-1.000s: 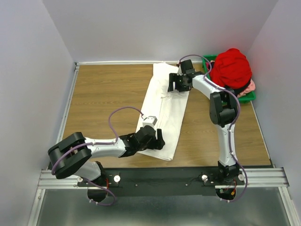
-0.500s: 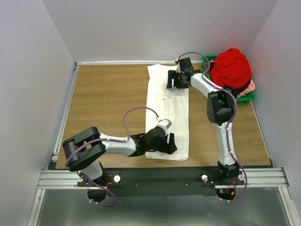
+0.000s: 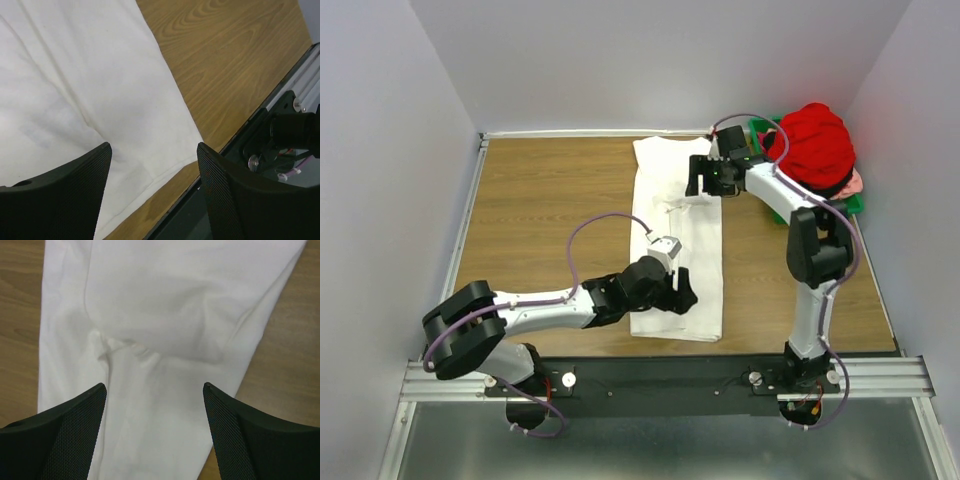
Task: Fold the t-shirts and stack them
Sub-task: Fold the tshirt
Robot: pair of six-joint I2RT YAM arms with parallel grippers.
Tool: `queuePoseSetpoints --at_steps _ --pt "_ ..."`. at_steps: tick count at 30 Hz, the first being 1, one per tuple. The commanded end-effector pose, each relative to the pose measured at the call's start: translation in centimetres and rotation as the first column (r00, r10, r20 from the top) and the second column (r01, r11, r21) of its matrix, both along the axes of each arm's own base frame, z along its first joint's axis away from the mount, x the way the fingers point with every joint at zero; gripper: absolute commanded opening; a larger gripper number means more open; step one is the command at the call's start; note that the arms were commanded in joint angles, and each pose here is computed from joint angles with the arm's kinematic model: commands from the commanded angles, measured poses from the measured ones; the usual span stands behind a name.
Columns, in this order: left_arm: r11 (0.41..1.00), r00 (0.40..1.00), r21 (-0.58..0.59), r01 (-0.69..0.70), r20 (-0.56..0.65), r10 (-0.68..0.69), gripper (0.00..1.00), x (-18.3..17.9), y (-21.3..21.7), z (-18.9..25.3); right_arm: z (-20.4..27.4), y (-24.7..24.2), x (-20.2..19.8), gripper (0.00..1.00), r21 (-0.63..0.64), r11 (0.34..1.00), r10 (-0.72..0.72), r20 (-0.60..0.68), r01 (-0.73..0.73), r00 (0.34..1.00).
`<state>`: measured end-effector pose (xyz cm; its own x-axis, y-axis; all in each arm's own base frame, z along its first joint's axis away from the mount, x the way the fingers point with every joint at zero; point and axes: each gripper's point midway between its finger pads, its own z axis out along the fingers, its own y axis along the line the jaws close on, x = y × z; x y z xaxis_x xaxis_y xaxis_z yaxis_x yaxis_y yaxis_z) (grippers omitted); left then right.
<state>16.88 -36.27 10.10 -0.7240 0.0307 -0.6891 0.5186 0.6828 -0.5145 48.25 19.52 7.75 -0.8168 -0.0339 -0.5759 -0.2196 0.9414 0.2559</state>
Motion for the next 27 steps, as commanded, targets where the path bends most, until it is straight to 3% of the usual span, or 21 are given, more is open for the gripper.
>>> queuePoseSetpoints --at_steps 1,3,6,12,27 --pt "0.985 0.990 0.096 -0.143 0.000 0.144 0.77 1.9 4.1 -1.5 3.0 -0.3 -4.4 0.85 0.004 1.000 -0.015 0.011 0.015 1.000" --pt "0.976 0.981 0.107 -0.189 -0.015 0.192 0.75 2.1 6.0 -2.0 4.1 -0.3 -6.6 0.85 0.008 0.999 -0.041 0.015 0.041 0.999" --pt "0.962 0.971 0.150 -0.230 -0.029 0.237 0.74 1.8 8.4 -2.9 0.9 -1.0 -11.8 0.84 -0.021 0.998 -0.067 -0.086 0.065 0.994" --pt "0.934 0.954 0.224 -0.278 -0.048 0.296 0.73 1.1 11.2 -3.6 -0.6 -2.5 -20.5 0.83 -0.019 0.992 -0.130 -0.165 0.128 0.978" --pt "0.927 0.938 0.276 -0.255 -0.164 0.306 0.68 -1.7 13.4 -6.6 -2.8 -2.9 -33.0 0.70 0.031 0.985 -0.145 -0.403 0.172 0.904"
